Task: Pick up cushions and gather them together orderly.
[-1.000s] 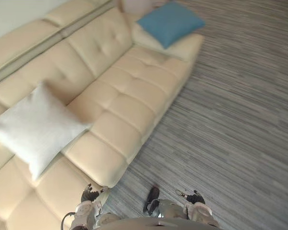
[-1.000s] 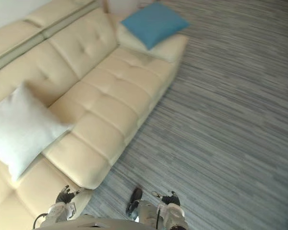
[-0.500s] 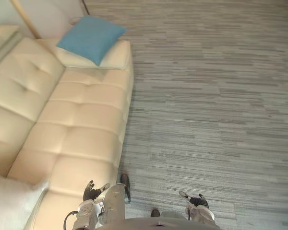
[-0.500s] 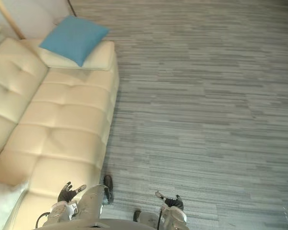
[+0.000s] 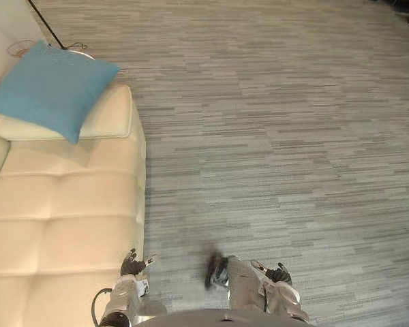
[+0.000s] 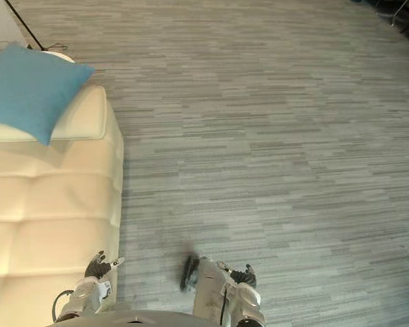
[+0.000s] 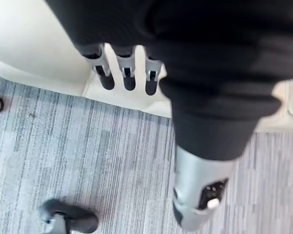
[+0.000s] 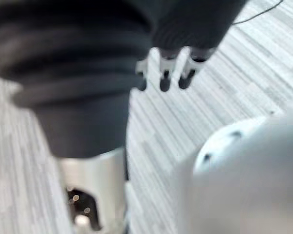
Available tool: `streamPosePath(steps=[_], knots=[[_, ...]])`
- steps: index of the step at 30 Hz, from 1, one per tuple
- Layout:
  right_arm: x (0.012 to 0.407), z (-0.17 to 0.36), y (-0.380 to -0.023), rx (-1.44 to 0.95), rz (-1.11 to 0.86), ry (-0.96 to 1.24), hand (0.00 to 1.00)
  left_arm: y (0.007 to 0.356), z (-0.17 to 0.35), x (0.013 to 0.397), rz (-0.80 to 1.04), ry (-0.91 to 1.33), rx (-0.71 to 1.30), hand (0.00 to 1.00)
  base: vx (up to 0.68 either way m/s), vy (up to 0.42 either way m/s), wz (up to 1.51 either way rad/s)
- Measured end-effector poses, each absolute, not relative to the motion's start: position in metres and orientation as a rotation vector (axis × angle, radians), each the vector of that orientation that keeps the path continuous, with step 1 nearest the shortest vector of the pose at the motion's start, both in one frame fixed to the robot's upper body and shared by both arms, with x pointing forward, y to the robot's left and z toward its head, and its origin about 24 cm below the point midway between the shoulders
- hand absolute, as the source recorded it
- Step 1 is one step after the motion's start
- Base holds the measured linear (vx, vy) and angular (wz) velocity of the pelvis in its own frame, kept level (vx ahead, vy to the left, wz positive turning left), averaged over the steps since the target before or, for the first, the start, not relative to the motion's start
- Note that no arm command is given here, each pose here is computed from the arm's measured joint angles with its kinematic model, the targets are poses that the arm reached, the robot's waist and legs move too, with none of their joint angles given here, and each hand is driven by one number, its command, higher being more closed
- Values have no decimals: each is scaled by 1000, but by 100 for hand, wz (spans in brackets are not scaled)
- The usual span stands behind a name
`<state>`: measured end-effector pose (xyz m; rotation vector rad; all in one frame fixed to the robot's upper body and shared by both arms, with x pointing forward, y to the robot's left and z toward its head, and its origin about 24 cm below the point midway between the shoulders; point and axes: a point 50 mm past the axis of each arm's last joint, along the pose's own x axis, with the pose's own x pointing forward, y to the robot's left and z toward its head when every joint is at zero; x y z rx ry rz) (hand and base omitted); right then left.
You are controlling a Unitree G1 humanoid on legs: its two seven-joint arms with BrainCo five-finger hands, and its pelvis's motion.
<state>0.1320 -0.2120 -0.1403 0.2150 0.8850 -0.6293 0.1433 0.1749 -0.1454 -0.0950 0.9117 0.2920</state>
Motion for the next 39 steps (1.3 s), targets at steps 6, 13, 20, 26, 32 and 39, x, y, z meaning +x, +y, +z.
streamPosePath(steps=[6,13,20,26,32,39], knots=[[143,-136,-218,169,-601,869,0,165,-142,150,330,875,-171,0,559,-195,22],[138,-140,-207,199,-591,885,0,165,-130,165,330,785,-187,0,425,36,30],[139,-142,-198,225,-587,901,0,188,-138,151,388,838,-165,0,556,204,20],[139,-142,-196,216,-542,901,0,192,-146,135,417,901,-182,0,481,51,55],[138,-141,-199,189,-530,890,0,187,-145,138,417,894,-205,0,354,-222,66],[122,-144,-220,160,-589,924,0,168,-149,132,435,914,-282,0,344,-327,90]])
